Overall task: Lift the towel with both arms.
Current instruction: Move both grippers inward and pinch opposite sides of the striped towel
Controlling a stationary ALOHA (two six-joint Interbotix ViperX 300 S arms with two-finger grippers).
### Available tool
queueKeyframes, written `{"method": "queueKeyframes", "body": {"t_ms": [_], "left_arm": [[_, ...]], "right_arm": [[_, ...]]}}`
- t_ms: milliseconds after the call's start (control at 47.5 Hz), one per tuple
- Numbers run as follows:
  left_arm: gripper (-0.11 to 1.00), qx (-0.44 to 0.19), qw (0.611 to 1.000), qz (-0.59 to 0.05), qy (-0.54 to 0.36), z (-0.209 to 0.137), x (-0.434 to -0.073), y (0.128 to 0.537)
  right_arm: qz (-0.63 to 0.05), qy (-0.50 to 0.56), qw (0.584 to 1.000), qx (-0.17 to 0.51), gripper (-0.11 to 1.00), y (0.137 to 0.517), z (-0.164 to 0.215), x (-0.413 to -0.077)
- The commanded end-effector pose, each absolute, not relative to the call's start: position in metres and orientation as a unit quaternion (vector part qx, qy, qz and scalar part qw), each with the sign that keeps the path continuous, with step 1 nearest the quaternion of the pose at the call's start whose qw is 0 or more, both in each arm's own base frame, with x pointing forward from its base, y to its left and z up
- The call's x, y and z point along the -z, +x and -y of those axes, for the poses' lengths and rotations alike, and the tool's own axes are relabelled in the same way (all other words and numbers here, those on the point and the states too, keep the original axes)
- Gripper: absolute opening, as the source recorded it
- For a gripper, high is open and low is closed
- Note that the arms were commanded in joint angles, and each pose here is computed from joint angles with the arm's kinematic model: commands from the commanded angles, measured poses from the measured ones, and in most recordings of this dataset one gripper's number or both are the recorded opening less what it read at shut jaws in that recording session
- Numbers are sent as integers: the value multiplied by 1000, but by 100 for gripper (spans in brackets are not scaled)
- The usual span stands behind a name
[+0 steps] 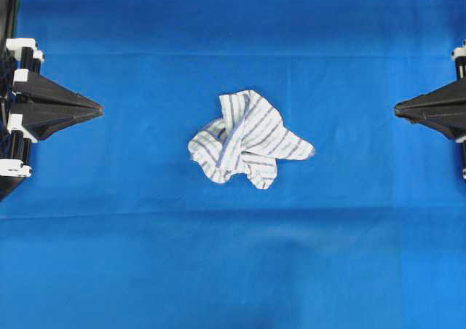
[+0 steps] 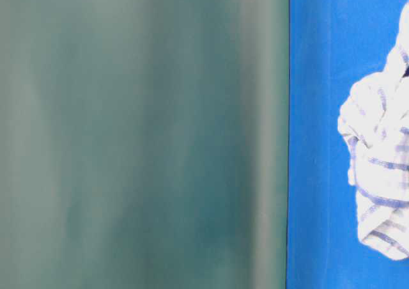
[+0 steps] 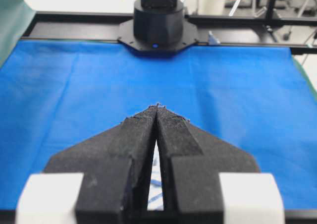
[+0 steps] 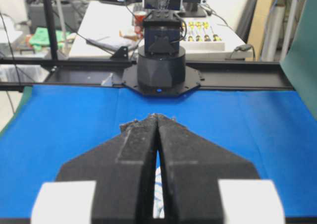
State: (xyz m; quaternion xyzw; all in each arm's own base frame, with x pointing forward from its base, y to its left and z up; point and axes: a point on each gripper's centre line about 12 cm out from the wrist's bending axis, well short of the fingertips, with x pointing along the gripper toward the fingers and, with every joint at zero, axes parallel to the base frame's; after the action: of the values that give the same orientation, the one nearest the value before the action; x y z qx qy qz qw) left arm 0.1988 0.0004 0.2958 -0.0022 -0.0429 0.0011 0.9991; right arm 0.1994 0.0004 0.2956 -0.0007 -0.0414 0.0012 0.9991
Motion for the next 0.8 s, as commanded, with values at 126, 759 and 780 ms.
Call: {"method": "queueKeyframes", "body": {"t_ms": [126,759,780], "left_arm": [[0,-1,1000,20,-14,0,-302,215],[28,-2,990,-138,-14,1,-227,289],[34,-2,989,-144,-14,1,-223,291]], "right_arm": [[11,3,1000,1,0,210,1,-302],[-173,22,985,5,9,278,1,-226],[-179,23,984,6,15,281,1,-223]]}}
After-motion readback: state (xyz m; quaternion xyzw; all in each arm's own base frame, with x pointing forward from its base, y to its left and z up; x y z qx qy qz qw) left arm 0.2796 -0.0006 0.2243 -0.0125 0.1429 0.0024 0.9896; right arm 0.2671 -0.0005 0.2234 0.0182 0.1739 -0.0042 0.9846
